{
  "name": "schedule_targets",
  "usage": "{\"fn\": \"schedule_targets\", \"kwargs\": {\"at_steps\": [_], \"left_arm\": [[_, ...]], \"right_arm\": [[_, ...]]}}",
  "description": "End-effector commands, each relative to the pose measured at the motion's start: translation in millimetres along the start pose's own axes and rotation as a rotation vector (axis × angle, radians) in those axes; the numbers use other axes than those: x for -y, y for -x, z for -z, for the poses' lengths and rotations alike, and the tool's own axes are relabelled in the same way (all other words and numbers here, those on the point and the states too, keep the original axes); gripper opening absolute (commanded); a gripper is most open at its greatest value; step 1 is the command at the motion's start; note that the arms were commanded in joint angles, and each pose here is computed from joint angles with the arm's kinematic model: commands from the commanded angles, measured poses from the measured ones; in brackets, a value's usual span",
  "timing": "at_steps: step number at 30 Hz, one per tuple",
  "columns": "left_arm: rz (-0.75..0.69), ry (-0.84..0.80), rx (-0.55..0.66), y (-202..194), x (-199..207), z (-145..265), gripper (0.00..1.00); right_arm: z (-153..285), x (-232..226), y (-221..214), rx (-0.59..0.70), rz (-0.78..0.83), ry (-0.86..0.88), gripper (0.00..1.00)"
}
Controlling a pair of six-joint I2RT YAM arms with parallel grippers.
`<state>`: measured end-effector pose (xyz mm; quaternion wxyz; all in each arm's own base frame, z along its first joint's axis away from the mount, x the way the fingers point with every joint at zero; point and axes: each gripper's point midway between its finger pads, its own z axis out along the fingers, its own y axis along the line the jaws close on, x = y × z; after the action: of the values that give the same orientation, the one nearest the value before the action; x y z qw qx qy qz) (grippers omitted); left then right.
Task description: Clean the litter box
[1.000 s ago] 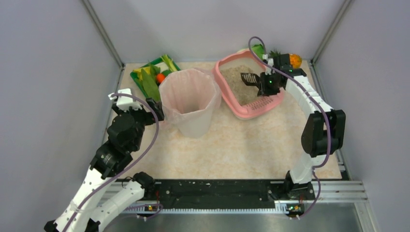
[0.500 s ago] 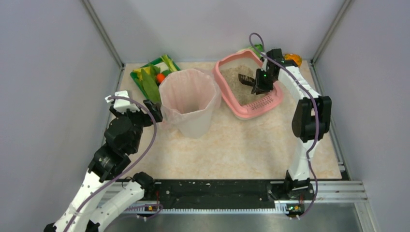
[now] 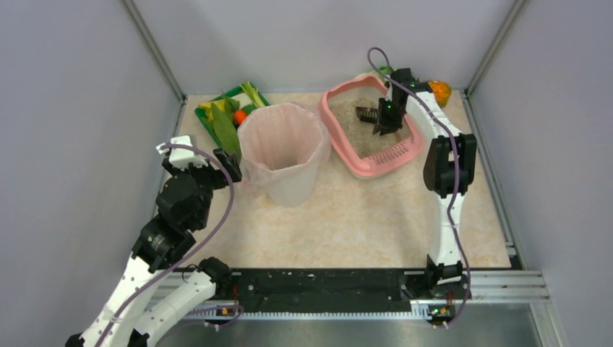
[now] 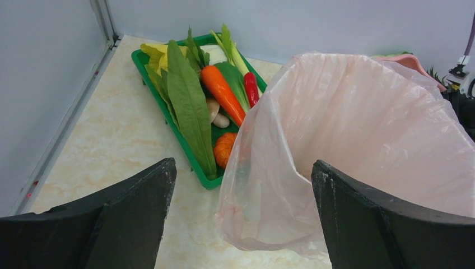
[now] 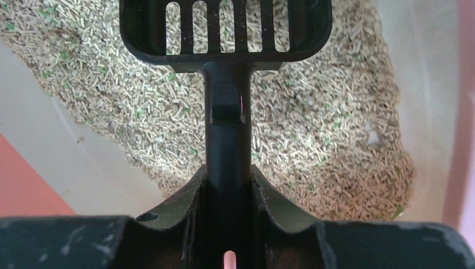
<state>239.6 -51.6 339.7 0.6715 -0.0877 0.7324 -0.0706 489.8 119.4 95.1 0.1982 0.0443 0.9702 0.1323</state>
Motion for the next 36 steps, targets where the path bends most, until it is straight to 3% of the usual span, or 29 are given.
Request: {"fn": "schedule_targets", "kwargs": {"at_steps": [1,12,24,36], "left_arm": [[-0.001,0.017,0.044,11.9,-1.0,-3.0,0.95],[-0.012,0.046,0.063,17.9,-4.7,-4.9,0.95],[-0.004,0.075,0.081,23.1,-10.5,-2.7,0.95],[0.009,0.094,0.084,19.8,-15.9,-0.9,0.95]], "right_arm": [[-21.7,10.4,18.8,0.029,0.038,-0.070,0.00],[-49.2,14.1,48.5,0.116,0.209,-0.121,0.00],[-24.3,-24.0,91.4,0.434,0.555,-0.115,0.00],[-12.9,-21.1,63.9,0.278,0.571,-0.095,0.00]]}}
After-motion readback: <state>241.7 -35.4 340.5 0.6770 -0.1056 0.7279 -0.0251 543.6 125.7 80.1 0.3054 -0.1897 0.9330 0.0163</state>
